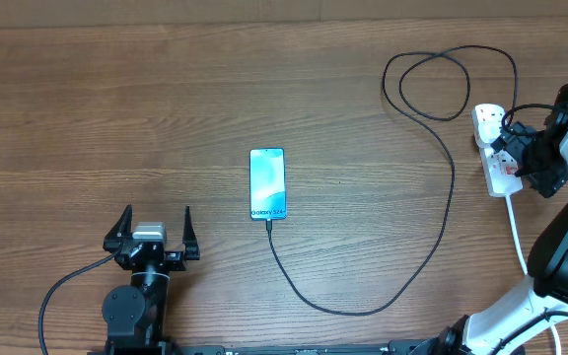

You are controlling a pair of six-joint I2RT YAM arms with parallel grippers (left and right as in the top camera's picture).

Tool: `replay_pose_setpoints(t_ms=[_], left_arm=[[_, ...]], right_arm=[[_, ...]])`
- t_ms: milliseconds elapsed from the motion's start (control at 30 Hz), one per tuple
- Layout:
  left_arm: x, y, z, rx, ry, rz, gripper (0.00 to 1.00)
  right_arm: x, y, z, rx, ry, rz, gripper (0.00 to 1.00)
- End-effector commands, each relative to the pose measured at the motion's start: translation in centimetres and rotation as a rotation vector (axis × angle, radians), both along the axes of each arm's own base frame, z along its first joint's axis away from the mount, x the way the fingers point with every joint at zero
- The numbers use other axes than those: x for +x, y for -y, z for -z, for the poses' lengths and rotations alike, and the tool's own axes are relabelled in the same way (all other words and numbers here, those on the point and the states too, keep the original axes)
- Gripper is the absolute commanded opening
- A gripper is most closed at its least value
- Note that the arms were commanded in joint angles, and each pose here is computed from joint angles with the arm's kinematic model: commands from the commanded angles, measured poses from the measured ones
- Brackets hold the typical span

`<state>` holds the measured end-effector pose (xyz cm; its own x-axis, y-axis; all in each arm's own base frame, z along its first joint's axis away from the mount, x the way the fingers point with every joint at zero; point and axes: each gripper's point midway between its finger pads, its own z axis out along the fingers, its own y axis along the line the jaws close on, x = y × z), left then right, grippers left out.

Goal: Plug charger to phone and switch on socket

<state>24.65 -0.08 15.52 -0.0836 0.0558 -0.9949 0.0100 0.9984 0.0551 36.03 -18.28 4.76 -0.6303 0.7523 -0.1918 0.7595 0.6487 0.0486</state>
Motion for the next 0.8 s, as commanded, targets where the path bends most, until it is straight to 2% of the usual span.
replay_pose_setpoints(t_ms=[0, 767], left_arm=[[-0.04, -0.32, -0.06, 0.012, 0.007, -0.014, 1.0], [-0.04, -0.31, -0.04, 0.013, 0.006, -0.014, 1.0]], right_arm=[[0.6, 0.41, -0.81, -0.017, 0.022, 0.0, 1.0], [0.64, 0.4, -1.31, -0.022, 0.034, 0.0, 1.0]])
